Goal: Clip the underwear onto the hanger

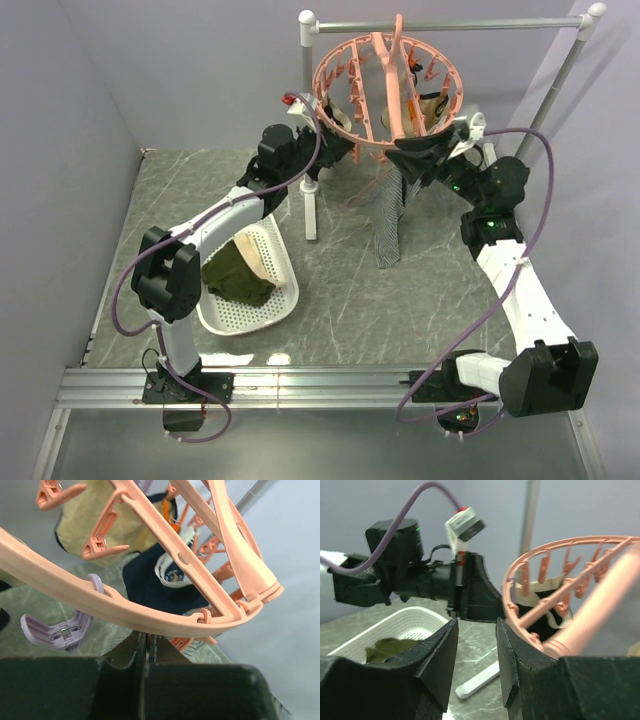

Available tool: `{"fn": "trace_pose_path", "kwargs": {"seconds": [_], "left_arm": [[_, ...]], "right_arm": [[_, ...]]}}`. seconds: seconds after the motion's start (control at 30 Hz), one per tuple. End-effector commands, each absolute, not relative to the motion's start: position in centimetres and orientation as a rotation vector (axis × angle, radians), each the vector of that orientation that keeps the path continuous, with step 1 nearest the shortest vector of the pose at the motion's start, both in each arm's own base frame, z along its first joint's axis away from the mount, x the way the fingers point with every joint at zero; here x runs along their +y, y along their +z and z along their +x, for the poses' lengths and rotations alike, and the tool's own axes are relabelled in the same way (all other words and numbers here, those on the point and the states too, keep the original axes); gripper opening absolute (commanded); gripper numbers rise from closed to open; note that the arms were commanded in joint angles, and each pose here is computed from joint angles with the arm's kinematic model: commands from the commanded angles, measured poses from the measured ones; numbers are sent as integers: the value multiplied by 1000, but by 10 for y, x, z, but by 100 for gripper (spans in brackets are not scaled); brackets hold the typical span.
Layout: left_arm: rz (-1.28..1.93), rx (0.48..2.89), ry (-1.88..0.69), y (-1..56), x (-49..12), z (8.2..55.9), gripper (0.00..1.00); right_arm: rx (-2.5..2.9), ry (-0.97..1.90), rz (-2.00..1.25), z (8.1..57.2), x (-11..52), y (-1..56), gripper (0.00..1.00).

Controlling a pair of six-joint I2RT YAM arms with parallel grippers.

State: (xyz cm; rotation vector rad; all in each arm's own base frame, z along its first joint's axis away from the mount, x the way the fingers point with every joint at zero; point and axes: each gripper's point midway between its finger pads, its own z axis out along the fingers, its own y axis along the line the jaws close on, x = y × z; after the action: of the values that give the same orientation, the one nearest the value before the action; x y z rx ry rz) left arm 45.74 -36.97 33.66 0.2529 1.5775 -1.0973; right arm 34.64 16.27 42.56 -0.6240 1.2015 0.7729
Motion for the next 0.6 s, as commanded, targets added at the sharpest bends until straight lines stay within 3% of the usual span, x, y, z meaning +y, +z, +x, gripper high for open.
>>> {"fn": "trace_pose_path", "kwargs": {"seconds": [0.0, 0.3, 0.57], "left_arm": [[271, 1499, -1169, 390, -371, 431, 0], [298, 1481, -1308, 408, -379, 410, 0], [306, 1487, -1338, 409, -383, 410, 0]], "right_arm": [[1178, 743, -648, 354, 174, 417, 43], [1199, 737, -649, 382, 188, 385, 40], [1158, 767, -714, 374, 202, 379, 42]]}}
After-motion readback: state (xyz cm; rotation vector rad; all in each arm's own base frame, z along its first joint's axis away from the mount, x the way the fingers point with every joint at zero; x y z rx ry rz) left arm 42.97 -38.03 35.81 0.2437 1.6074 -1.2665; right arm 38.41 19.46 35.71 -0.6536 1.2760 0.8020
